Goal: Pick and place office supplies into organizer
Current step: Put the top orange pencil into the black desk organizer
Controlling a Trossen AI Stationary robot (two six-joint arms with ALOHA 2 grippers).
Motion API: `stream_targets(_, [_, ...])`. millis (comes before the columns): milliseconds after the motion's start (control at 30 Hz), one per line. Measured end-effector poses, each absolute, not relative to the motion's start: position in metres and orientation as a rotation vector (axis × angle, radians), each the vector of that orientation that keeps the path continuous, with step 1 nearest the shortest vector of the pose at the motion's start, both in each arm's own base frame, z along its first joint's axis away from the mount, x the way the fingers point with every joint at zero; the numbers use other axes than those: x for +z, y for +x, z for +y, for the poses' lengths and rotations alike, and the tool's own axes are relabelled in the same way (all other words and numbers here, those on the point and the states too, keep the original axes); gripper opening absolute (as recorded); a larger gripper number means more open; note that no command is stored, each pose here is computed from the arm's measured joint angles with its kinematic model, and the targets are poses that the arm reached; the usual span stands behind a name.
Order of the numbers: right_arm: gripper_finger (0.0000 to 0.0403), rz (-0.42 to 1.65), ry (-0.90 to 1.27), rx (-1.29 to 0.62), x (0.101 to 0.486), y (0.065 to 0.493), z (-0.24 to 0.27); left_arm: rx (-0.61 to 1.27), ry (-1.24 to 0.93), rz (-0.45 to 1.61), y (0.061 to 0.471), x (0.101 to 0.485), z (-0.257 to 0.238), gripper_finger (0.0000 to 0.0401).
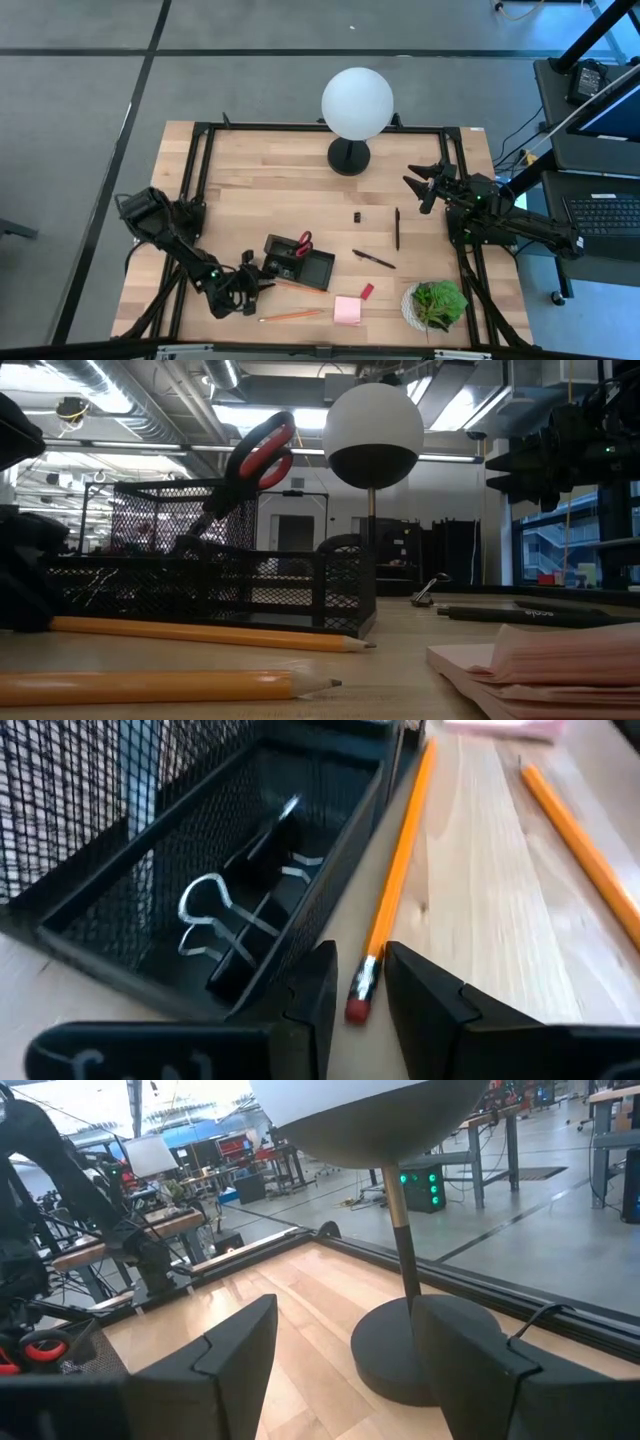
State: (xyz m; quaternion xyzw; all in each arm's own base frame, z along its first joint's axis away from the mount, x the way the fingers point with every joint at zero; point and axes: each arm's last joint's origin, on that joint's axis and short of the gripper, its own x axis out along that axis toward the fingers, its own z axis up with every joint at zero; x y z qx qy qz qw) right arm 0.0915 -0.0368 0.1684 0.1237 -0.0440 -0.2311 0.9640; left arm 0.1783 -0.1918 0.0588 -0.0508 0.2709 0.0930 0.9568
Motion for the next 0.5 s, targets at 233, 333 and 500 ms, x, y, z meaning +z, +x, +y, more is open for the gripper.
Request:
stream_targets(233, [0.0236,-0.089,0.251,-0.468,0.1684,0.0915,-0.0369,0.207,-0.081,0.494,0.1738,0.0489,-0.1973,0.0082])
stream_targets(333, [0.0236,-0.089,0.251,-0.468,0.1684,0.0915,-0.0368,0.189,-0.027,0.494,0.1704,0.0482,-0.1998,0.0082])
stream_targets(500, [0.0236,-0.09,0.252,-0.468,0.1685,0.0915,-0.0368,0.191,-0.022,0.502,0.1701,0.0476,-0.1993,0.0079])
